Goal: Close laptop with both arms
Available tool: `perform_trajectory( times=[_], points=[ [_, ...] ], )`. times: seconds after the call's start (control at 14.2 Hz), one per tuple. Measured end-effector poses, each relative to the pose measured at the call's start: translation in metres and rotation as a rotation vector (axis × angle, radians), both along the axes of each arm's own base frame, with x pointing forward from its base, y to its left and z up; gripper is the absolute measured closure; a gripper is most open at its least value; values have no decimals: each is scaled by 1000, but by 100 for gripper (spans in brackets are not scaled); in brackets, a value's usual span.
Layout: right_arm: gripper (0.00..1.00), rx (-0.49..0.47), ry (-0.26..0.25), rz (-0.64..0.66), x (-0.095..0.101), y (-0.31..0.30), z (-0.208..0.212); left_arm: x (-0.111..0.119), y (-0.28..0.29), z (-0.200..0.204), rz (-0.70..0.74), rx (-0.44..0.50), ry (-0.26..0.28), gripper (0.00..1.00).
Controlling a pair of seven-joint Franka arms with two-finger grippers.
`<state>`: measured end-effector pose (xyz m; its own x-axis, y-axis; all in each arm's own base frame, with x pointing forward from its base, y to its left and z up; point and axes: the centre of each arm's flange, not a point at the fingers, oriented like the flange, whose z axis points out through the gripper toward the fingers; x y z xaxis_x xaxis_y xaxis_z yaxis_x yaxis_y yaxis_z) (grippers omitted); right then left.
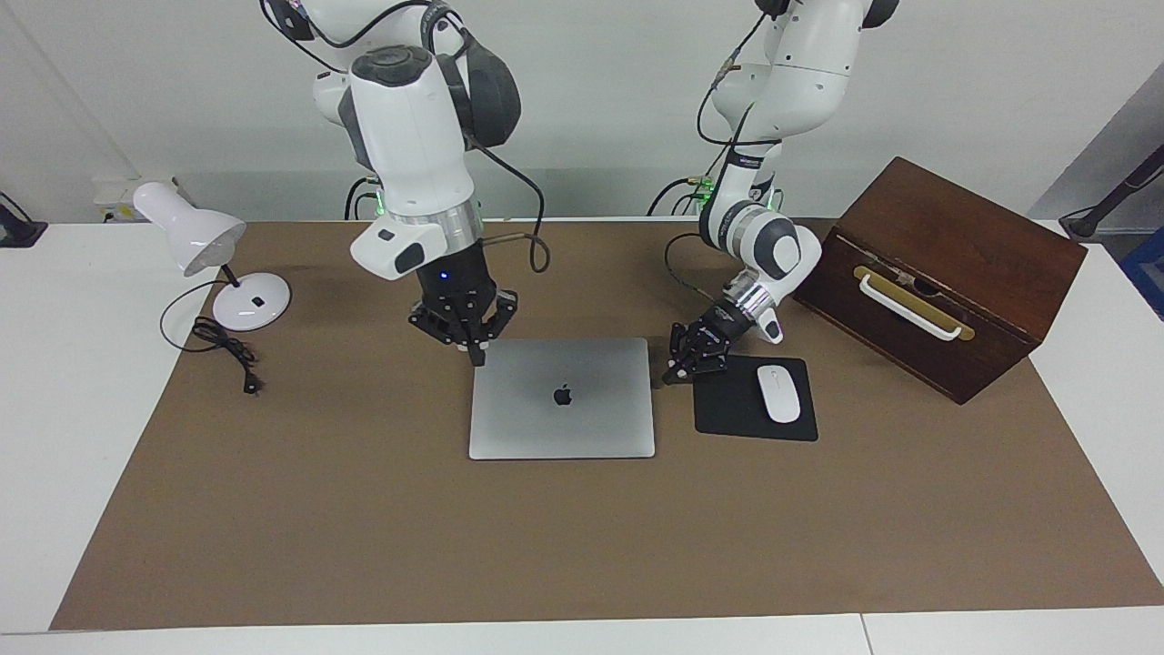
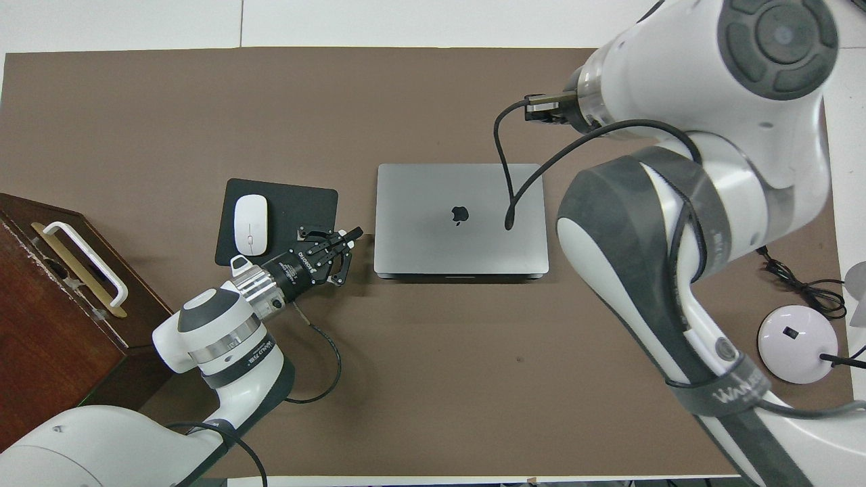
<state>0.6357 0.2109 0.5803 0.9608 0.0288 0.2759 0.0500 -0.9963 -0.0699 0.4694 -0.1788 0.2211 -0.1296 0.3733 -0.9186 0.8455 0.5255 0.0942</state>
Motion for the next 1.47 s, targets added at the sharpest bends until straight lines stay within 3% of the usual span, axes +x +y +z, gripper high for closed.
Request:
perform_trajectory(
  times=[0.63,0.98,1.4,1.47],
  points=[
    [99,-94,21,96,-17,-84,49,22,3,18,20,-16,-47,99],
    [99,-125,68,72,-42,-124,79,44,2,41,41,-4,-94,99],
    [99,-142,122,54,-67,-134,97,91,8,99,34,136,-190,99],
    [93,-146,129,61,-70,-137,100,100,10,111,21,179,-215,99]
  ],
)
